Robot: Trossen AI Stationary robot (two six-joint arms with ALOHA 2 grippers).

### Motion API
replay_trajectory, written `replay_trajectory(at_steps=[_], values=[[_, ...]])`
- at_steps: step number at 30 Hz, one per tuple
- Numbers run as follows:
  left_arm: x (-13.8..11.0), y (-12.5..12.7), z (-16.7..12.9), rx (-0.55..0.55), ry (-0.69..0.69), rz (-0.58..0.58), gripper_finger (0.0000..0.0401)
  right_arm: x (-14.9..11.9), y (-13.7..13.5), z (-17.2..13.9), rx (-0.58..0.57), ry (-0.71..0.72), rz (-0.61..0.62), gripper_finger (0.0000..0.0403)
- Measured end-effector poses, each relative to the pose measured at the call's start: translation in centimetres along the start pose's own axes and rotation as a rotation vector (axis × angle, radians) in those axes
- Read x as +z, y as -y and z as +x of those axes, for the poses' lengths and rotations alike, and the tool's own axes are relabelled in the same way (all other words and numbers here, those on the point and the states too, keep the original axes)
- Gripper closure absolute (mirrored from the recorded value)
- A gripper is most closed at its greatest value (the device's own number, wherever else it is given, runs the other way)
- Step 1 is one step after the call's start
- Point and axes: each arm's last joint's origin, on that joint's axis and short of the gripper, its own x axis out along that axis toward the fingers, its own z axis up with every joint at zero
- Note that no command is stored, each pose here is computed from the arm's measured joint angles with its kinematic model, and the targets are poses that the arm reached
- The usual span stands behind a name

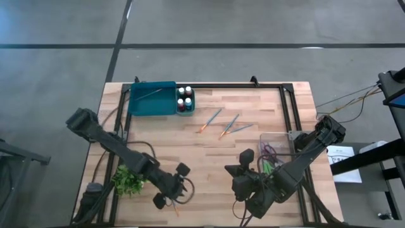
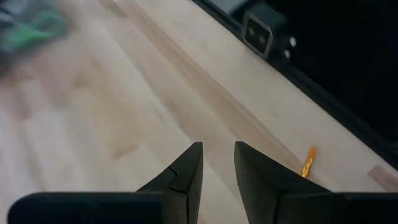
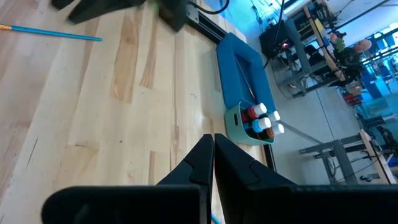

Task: Pick & Place Paint Supplies
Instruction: Put the blue paint brush into the blue bin

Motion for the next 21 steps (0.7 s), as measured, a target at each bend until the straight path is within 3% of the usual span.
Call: replay_trajectory(at_steps=[6,10,21], values=[[0.4,1.1,4.3,-0.116,-0.096,0.04,0.0303,0.0,0.0,0.0,0.0,-0.002,-0.003,0.0394],[0.8,2.4,5.4,-0.167,-0.205,0.097,0.0303,-0.1,-0.1,-0.1,0.001,-0.001,-0.002,0.0394],[0.8,5.7,8.9,-0.23,-0.277,0.174,0.0303,-0.1,-0.4,-0.6,0.011,0.008,-0.007,0.0394]])
